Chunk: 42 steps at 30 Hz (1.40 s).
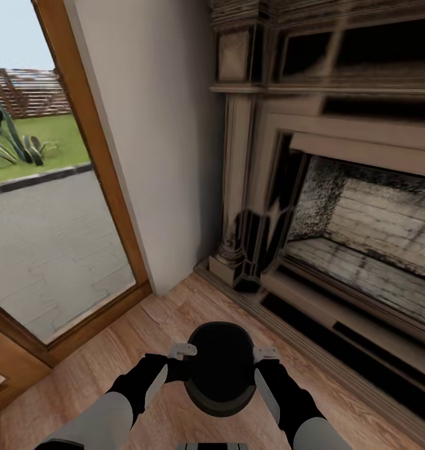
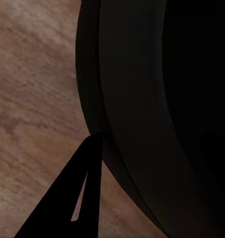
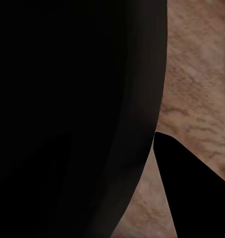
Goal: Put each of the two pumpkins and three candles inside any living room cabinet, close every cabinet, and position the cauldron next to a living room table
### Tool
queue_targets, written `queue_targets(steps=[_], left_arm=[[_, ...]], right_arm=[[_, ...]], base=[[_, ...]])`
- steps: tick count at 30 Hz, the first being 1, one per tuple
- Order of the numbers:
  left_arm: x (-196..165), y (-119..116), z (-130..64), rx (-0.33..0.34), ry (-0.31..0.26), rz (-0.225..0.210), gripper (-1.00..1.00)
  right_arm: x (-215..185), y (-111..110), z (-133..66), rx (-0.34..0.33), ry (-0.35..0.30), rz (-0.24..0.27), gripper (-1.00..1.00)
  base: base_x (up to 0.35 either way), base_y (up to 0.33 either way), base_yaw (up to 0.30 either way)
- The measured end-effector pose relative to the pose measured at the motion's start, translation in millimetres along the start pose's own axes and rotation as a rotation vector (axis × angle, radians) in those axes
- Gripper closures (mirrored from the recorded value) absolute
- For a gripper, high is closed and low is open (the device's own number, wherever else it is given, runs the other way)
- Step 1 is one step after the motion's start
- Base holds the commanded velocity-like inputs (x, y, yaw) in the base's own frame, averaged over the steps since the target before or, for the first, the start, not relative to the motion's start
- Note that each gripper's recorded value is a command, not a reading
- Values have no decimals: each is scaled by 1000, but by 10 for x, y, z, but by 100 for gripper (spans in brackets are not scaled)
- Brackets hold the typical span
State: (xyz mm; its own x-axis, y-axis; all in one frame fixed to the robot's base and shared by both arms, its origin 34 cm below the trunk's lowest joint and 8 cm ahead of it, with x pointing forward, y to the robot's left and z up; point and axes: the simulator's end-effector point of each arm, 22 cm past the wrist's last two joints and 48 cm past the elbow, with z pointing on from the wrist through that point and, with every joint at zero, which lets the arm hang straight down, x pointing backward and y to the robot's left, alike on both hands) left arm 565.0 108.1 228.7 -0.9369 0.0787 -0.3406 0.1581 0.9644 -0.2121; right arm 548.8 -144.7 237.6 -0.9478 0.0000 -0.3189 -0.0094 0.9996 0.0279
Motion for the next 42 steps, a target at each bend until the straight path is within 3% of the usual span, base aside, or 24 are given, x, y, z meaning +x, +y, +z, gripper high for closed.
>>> queue_targets(steps=[42], left_arm=[[-681, -129, -710, -12, -166, 43, 100]], right_arm=[[-645, 23, -714, 1, -172, -7, 100]], base=[[0, 0, 0]])
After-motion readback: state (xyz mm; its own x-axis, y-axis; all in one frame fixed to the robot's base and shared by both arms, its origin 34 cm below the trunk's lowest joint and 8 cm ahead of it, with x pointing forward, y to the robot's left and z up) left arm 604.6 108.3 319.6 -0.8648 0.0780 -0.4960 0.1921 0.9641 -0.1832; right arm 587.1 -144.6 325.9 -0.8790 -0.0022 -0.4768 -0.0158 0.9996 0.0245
